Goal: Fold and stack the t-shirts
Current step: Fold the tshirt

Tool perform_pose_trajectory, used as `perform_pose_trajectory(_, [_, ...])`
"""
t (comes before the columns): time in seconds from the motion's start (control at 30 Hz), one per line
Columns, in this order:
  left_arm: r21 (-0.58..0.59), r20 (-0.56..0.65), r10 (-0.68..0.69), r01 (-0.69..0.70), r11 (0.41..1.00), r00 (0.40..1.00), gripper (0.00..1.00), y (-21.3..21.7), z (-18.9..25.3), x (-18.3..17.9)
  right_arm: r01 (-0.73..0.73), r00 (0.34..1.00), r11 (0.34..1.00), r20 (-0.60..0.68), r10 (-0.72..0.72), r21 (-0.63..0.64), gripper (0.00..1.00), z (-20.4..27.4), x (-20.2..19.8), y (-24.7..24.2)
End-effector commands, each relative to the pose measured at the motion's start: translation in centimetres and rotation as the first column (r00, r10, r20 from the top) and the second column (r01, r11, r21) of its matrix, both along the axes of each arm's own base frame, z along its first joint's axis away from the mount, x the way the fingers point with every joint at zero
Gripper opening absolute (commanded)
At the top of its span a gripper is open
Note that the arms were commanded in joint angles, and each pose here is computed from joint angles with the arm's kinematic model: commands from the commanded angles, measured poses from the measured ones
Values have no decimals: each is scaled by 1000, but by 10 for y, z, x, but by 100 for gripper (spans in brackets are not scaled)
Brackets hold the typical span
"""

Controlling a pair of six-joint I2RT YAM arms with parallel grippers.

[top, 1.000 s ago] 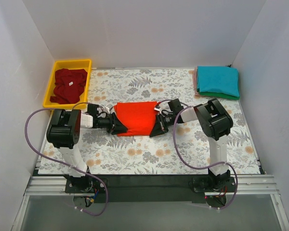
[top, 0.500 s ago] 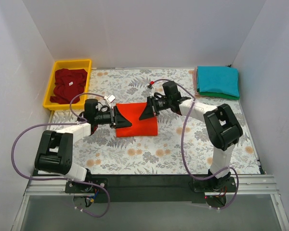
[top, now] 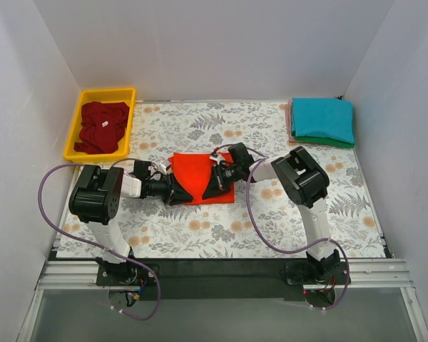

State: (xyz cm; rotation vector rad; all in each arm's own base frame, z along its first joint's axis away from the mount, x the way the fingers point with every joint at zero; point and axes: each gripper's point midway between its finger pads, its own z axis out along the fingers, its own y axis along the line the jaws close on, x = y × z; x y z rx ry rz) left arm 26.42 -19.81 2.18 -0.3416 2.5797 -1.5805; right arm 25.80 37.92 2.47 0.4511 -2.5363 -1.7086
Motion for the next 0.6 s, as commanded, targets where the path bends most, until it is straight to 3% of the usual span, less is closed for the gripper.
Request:
perform_pose_trajectory(0.0, [96, 3, 20, -20, 995, 1000, 20, 20, -16, 1, 44, 999, 993, 3, -44, -107, 1, -28, 0, -31])
perform_pose_trajectory(0.1, [-34, 148, -76, 81, 996, 986, 20, 9, 31, -2, -48, 993, 997, 106, 42, 55, 1, 38, 4, -17])
perform_pose_trajectory(0.13, [-49, 251, -92, 108, 993, 964, 22, 7, 57, 2, -72, 987, 992, 153, 56, 102, 1, 60, 7, -15])
perform_pose_trajectory(0.2, [-74, 358, -98, 132, 988, 928, 26, 4, 88, 12, -91, 962, 980, 269, 41, 176, 1, 112, 20, -12])
perform_pose_trajectory(0.27, [-94, 460, -79, 137, 986, 885, 27, 1, 120, 30, -71, 940, 977, 342, -1, 199, 2, 135, 37, -16])
perform_pose_trajectory(0.37, [-93, 514, -33, 94, 991, 857, 28, -1, 131, 60, -8, 936, 981, 347, -61, 195, 3, 132, 72, -23])
perform_pose_trajectory(0.43, [-75, 493, 14, 26, 997, 870, 28, 0, 123, 89, 3, 938, 979, 338, -74, 205, 2, 129, 91, -22])
perform_pose_trajectory(0.57, [-67, 490, 91, -67, 995, 867, 28, 4, 104, 133, 51, 949, 983, 299, -104, 179, 1, 90, 126, -25])
